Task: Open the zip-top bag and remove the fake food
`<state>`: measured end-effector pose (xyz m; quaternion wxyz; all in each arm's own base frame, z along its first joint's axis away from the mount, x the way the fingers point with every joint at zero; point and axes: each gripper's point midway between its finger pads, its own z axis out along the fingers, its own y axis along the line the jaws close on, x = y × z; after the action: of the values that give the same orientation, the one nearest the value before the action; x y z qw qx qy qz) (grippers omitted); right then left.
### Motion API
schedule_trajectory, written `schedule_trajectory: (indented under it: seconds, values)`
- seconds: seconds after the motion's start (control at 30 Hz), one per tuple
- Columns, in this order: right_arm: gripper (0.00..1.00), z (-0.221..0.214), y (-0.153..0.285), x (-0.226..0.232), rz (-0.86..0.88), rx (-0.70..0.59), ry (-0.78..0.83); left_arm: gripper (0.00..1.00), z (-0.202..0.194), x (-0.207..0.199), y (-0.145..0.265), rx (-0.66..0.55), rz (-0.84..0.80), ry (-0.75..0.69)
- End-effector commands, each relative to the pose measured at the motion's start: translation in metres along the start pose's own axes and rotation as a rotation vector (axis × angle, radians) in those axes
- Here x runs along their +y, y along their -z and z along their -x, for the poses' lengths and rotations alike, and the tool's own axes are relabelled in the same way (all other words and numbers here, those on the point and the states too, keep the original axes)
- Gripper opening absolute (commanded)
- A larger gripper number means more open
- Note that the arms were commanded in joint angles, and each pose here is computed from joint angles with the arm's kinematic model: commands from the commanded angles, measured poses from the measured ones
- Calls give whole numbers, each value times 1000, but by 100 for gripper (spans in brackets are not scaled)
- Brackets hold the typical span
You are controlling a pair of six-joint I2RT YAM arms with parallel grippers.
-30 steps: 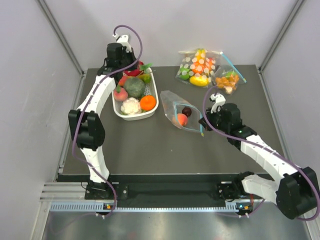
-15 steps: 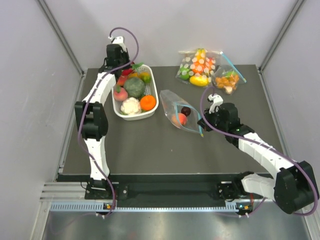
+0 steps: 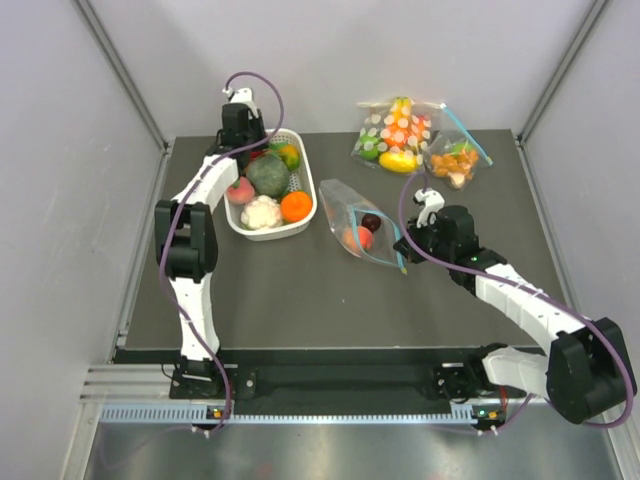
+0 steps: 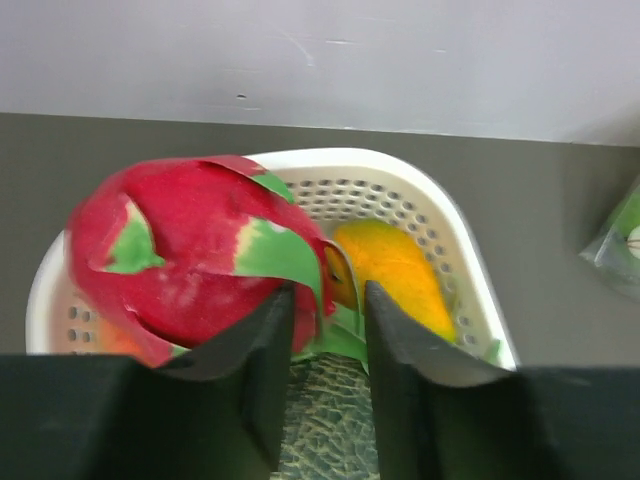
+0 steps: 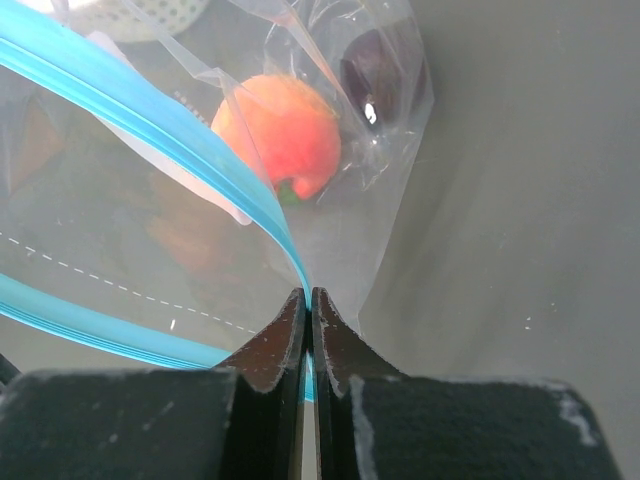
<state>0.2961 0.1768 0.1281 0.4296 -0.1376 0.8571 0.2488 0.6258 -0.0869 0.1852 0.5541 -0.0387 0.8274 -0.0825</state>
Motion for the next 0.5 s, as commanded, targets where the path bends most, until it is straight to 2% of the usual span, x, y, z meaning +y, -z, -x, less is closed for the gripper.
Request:
schedule_trajectory:
  seconds: [0.0,0.07,0.13,0.17,0.37,0.47]
  values:
    - [0,32,6,6,21,-88,26,42,33,2,19,-85,17,3]
    - [0,34,7,7,25,-93,31,52,41,-3,28,-102,3,-7]
    - [0,36,9,9,27,-97,32,67,47,-12,36,-113,-18,-21]
    - [0,39,11,10,30,-105,36,73,63,-26,52,-144,-44,-46]
    - [0,44,15,12,33,-118,45,84,86,-40,81,-185,-47,-87]
    - [0,49,19,14,34,-132,48,86,100,-54,104,-221,-49,-121]
